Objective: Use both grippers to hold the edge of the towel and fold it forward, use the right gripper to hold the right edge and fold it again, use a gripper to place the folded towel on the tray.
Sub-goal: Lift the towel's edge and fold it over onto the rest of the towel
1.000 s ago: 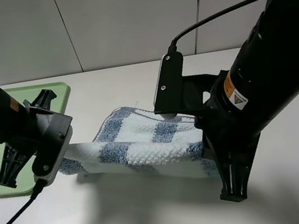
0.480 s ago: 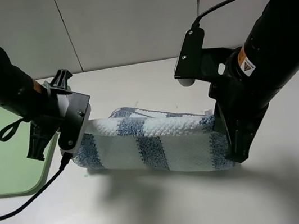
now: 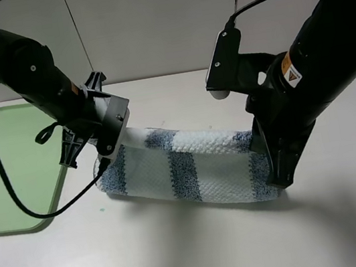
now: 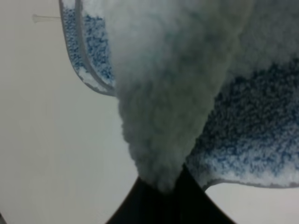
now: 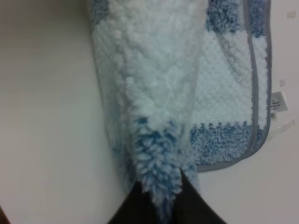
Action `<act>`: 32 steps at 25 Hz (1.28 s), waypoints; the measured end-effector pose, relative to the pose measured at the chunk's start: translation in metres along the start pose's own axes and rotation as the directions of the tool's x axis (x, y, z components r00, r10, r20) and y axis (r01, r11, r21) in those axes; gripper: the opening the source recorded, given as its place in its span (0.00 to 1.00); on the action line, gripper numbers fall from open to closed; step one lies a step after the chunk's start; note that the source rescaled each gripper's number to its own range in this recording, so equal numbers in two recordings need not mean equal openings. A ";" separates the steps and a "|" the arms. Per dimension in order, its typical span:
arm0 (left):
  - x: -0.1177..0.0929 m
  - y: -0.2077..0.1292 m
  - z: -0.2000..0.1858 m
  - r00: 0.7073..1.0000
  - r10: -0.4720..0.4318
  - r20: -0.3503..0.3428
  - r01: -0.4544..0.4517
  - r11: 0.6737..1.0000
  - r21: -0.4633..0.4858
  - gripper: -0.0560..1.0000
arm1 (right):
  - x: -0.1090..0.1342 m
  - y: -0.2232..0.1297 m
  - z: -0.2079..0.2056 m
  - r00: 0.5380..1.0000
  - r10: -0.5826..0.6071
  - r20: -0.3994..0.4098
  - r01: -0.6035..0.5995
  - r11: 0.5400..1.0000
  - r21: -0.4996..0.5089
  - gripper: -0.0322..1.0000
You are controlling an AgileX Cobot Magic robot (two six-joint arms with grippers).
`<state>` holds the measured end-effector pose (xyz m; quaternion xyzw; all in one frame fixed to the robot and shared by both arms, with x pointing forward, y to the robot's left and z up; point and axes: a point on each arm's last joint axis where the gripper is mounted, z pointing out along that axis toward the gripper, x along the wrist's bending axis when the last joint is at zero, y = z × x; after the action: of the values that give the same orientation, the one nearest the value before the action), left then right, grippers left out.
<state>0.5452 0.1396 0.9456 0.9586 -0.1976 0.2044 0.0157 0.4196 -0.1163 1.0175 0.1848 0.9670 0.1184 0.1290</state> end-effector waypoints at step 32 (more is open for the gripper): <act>0.027 0.009 0.016 0.959 -0.226 -0.171 0.209 0.971 -0.111 0.97 | -0.010 0.000 0.031 0.996 -0.020 0.084 0.010 0.993 0.120 1.00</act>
<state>0.5707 0.1196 0.9410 0.9499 -0.0976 0.2793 0.1004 0.4378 -0.1144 0.9904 0.1897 0.9674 0.0514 0.1599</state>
